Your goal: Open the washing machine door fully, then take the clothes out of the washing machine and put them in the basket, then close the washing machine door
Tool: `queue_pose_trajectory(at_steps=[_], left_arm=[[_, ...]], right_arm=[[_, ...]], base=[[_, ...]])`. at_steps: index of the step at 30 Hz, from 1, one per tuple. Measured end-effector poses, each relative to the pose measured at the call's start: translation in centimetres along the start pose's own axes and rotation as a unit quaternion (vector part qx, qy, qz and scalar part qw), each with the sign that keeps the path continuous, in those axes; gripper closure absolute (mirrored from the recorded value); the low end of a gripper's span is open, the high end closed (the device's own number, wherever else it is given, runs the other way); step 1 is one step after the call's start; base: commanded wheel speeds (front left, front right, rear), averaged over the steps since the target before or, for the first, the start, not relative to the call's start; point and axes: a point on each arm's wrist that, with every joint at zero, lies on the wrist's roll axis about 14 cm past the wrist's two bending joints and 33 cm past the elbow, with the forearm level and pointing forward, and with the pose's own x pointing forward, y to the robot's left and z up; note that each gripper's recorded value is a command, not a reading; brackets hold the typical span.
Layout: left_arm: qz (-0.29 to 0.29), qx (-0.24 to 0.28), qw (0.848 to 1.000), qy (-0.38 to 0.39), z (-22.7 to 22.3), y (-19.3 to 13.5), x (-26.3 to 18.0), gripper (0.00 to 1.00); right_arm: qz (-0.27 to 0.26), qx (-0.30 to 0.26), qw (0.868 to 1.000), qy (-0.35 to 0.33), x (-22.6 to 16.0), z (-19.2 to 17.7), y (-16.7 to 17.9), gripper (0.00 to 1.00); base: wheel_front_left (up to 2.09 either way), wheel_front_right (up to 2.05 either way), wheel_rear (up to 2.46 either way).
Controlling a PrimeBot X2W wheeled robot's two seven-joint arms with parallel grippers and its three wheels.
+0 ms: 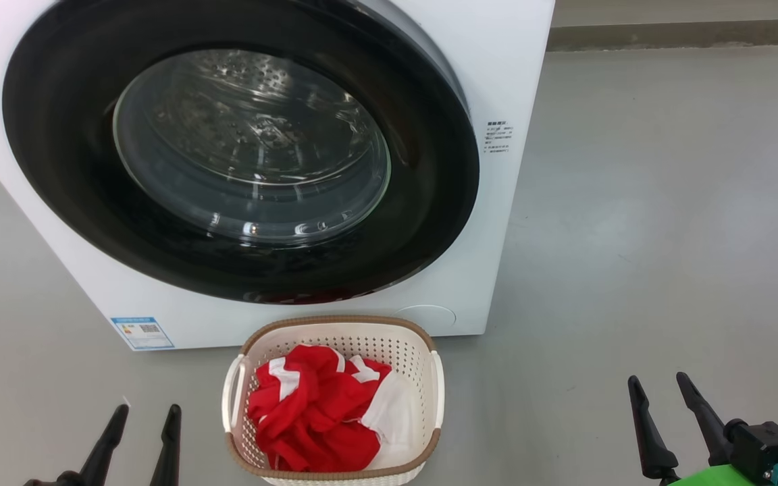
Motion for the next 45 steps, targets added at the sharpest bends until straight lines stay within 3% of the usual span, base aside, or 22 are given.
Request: queue_pose_trajectory(at_steps=[23,24,33,45], left_arm=[[0.003,-0.002,1.000,-0.002,0.1,0.1,-0.1,0.00],[0.003,-0.002,1.000,-0.002,0.1,0.1,-0.1,1.00],[0.013,-0.033,0.998,0.045,-3.3,-0.9,-0.8,1.00],[0.028,-0.089,0.994,0.053,-3.6,-0.7,-0.8,1.00]], right_arm=[[0.003,0.000,1.000,0.002,0.1,-0.1,0.2,0.00],[0.003,0.000,1.000,0.002,0.1,-0.1,0.2,1.00],[-0.010,0.013,0.999,0.048,-0.7,-3.1,0.0,1.00],[-0.028,0.073,0.995,0.054,-0.7,-3.3,-0.4,1.00]], base=[[0.00,0.00,0.00],[0.00,0.00,0.00],[0.00,0.00,0.00],[0.00,0.00,0.00]])
